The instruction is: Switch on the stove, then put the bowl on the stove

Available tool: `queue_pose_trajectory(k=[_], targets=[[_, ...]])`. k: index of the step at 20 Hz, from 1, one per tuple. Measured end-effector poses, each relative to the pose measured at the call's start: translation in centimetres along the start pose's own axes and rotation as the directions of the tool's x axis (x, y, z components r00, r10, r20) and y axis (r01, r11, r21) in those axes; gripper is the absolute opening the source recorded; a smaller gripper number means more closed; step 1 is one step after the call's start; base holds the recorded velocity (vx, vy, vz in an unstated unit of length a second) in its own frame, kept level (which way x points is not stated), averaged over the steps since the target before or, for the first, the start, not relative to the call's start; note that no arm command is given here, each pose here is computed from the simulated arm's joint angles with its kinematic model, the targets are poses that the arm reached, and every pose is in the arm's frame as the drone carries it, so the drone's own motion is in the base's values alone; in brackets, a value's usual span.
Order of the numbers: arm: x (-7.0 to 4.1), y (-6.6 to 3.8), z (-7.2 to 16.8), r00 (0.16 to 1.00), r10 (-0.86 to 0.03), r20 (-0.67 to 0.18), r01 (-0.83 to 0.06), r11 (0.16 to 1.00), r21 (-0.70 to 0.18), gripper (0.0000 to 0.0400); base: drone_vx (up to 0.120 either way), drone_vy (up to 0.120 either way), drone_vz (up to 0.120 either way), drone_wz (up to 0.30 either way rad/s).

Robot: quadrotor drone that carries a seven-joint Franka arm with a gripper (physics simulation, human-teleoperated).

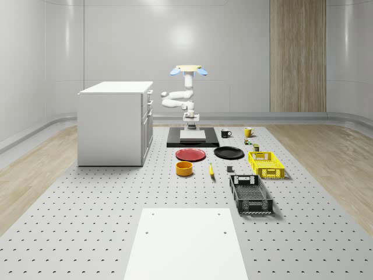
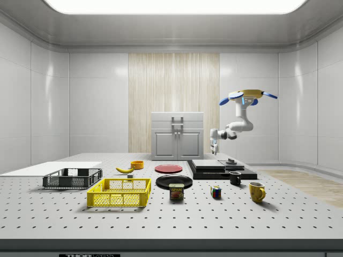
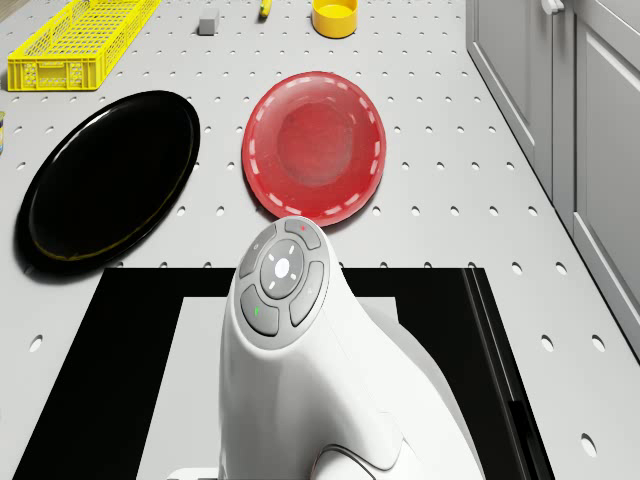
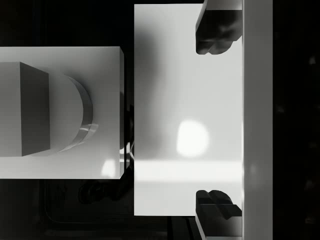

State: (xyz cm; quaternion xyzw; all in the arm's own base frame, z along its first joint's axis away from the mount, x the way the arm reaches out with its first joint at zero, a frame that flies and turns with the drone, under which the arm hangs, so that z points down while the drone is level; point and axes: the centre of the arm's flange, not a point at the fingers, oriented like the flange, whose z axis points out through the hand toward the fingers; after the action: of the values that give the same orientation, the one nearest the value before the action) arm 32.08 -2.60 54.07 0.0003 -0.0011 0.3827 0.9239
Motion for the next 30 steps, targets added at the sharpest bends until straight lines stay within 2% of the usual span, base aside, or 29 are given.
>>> queue_pose_trajectory(k=[30], targets=[[0.0,0.0,0.0,1.0,0.0,0.0,0.0,1.0,0.0,0.04,0.12,0.0,0.0,0.0]])
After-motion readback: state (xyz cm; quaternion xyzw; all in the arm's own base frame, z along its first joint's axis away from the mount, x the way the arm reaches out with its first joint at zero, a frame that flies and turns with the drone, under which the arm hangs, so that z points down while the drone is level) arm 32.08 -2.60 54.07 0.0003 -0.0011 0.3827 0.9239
